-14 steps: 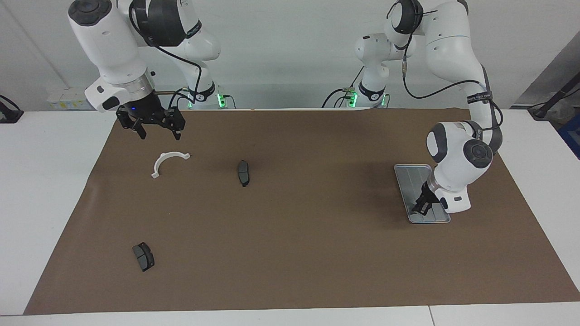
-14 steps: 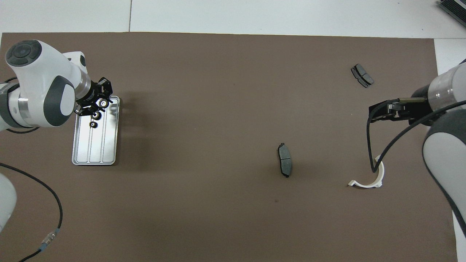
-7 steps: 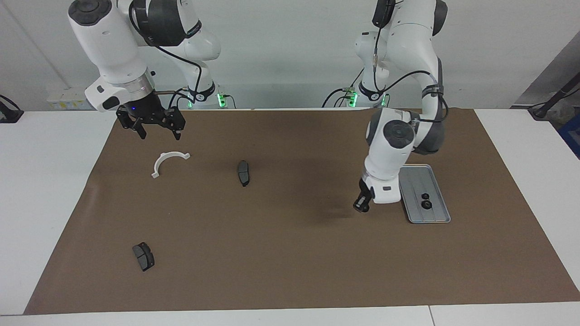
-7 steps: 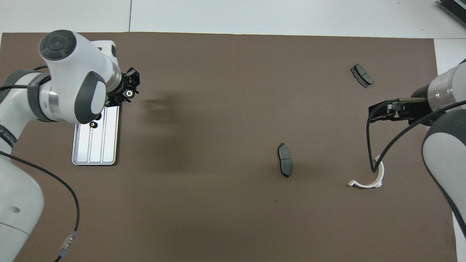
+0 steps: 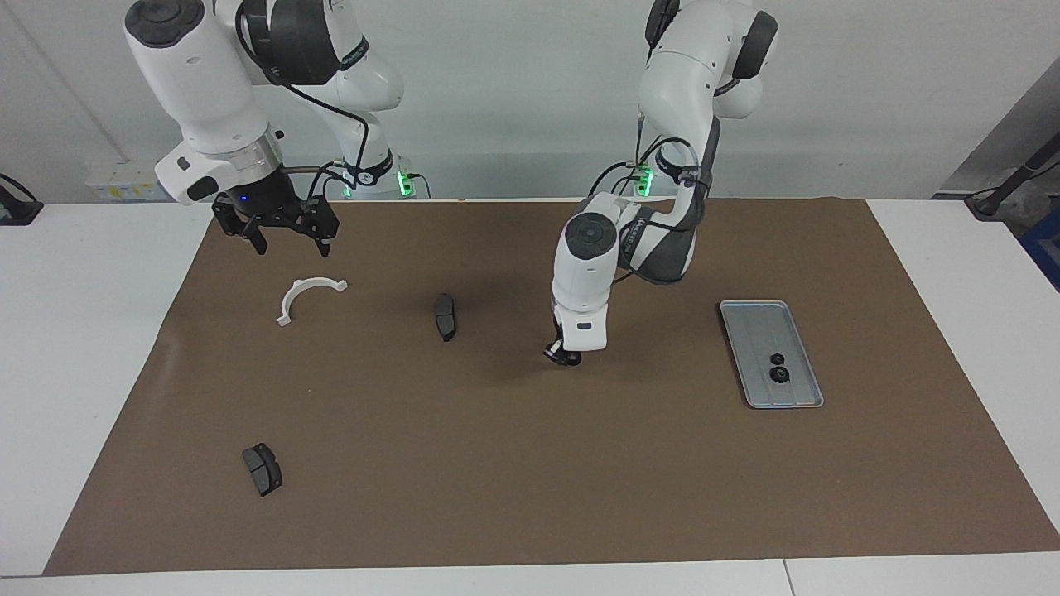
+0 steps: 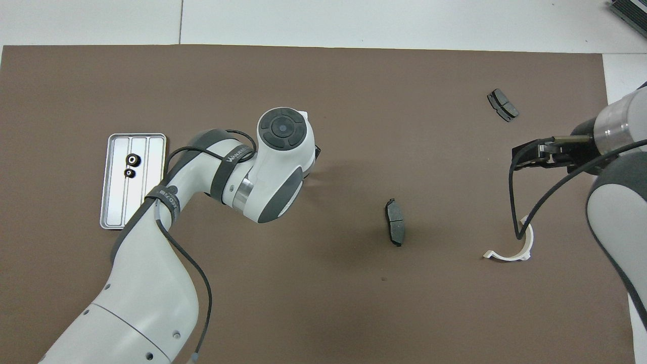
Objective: Place bearing gear from tray to pile
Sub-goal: 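Set the gear down mid-table with the left gripper while the right gripper approaches, then grasp the gear with the right gripper while the left gripper returns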
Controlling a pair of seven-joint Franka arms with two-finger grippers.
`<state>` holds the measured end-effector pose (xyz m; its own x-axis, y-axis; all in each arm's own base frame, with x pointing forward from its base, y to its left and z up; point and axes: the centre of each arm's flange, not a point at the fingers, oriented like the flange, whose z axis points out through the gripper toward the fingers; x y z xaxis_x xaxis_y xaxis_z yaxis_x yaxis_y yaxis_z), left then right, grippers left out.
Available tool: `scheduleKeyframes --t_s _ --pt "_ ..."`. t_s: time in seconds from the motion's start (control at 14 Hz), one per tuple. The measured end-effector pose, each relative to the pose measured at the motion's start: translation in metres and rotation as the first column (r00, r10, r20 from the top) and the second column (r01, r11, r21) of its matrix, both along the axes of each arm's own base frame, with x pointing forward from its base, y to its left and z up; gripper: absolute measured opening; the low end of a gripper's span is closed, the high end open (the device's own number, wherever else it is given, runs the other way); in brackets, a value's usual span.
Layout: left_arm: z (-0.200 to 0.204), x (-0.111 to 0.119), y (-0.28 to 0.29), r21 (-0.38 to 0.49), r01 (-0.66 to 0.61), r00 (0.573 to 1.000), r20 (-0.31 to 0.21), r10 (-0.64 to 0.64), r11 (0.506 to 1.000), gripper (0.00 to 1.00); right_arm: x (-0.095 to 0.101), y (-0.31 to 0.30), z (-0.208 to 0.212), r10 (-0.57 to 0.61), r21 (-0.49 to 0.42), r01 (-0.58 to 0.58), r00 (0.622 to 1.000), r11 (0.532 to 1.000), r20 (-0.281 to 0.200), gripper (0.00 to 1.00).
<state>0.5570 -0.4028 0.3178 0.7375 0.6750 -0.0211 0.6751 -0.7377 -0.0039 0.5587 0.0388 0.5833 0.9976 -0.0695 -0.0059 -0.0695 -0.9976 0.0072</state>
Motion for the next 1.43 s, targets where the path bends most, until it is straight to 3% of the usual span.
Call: scheduleKeyframes --t_s 0.29,0.43,0.5,0.57,0.72,0.93,1.22,1.43 --pt "-0.007 -0.014 -0.026 -0.018 -0.004 1.0 0.019 0.005 1.0 0.36 0.0 0.0 0.0 0.0 0.0 0.0 1.0 1.0 0.0 1.0" --pt "-0.005 -0.015 -0.03 -0.025 -0.006 1.0 0.028 0.007 1.0 0.51 0.0 0.0 0.0 0.0 0.0 0.0 1.0 1.0 0.0 1.0" --pt "-0.001 -0.012 -0.029 -0.029 -0.009 0.999 0.036 0.01 1.0 0.51 -0.001 0.0 0.0 0.001 0.0 -0.001 1.0 1.0 -0.005 1.0" --pt "0.004 -0.008 -0.029 -0.034 -0.012 0.999 0.045 0.014 0.999 0.57 -0.002 0.002 -0.002 0.003 -0.001 -0.003 1.0 1.0 -0.019 1.0" --pt "0.015 0.001 -0.025 -0.043 -0.023 0.997 0.066 0.026 0.999 0.79 -0.005 0.005 -0.002 0.009 -0.002 -0.01 0.999 1.0 -0.034 1.0" --pt "0.035 0.032 0.012 -0.031 -0.05 0.995 0.086 0.052 0.998 0.82 -0.003 0.021 -0.001 0.034 0.0 -0.034 0.999 0.999 -0.006 1.0" --pt "0.069 0.093 0.137 -0.006 -0.002 0.996 0.089 0.003 1.0 0.82 -0.003 0.086 -0.02 0.014 0.014 -0.015 0.998 1.0 0.061 1.0" --pt "0.07 0.118 0.219 0.011 0.088 0.993 0.081 -0.089 0.996 0.82 0.002 0.137 -0.057 -0.005 0.034 0.003 0.997 0.999 0.074 1.0"
